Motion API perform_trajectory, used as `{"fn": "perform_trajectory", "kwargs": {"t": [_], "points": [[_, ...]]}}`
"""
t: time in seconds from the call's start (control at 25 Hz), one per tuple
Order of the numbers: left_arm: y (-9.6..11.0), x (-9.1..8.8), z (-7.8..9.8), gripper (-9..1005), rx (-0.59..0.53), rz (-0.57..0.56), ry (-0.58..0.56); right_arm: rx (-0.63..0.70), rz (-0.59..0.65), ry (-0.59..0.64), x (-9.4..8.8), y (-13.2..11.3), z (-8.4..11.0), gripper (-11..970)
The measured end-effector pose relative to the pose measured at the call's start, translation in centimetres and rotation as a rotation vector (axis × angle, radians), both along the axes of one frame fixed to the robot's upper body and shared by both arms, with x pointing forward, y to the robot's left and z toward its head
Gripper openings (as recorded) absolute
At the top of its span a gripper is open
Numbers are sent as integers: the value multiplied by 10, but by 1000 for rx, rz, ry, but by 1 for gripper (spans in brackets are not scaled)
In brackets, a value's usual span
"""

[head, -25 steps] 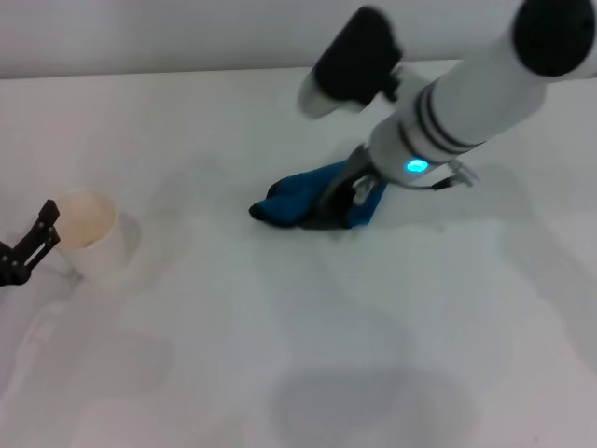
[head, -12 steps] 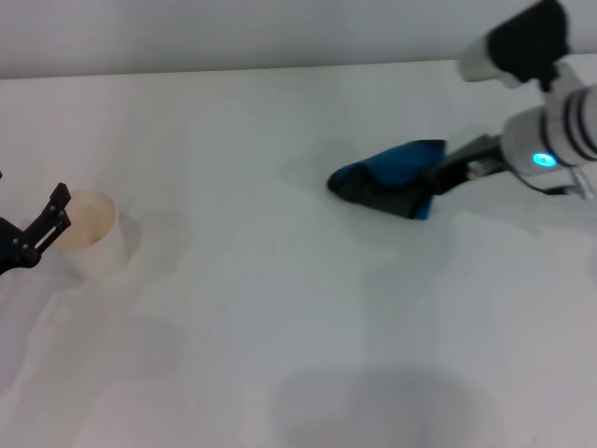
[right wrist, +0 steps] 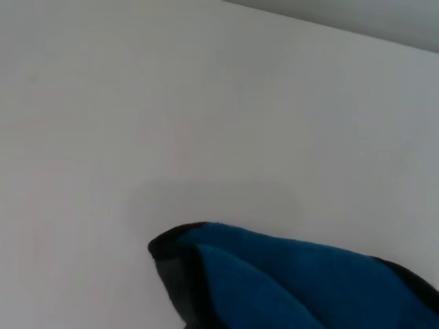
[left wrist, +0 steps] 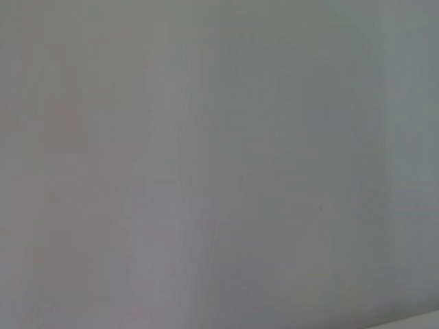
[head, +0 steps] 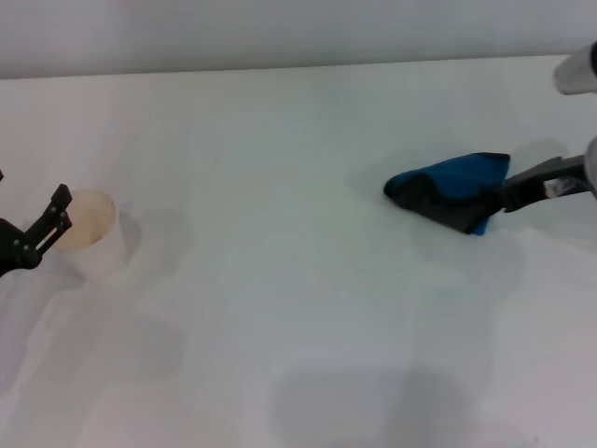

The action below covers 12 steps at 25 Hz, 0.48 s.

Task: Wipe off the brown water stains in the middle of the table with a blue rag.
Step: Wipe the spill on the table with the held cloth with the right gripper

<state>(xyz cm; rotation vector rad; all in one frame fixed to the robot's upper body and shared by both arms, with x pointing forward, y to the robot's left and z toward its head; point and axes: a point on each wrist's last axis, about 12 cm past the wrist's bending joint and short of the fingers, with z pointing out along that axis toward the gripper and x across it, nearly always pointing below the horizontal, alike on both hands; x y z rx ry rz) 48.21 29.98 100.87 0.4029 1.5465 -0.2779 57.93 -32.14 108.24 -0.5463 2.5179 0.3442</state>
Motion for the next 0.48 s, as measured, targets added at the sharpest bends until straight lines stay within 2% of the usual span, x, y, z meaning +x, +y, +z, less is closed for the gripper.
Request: {"fn": "perform_trajectory", "kwargs": {"t": [0.28,0.48], "points": [[1,-2,-1,888,0,2,3,19,-63,-19,-9,-27,4,23],[1,-1,0,888,2,0,1,48,-52,-35,-12,-32,7,23]]}}
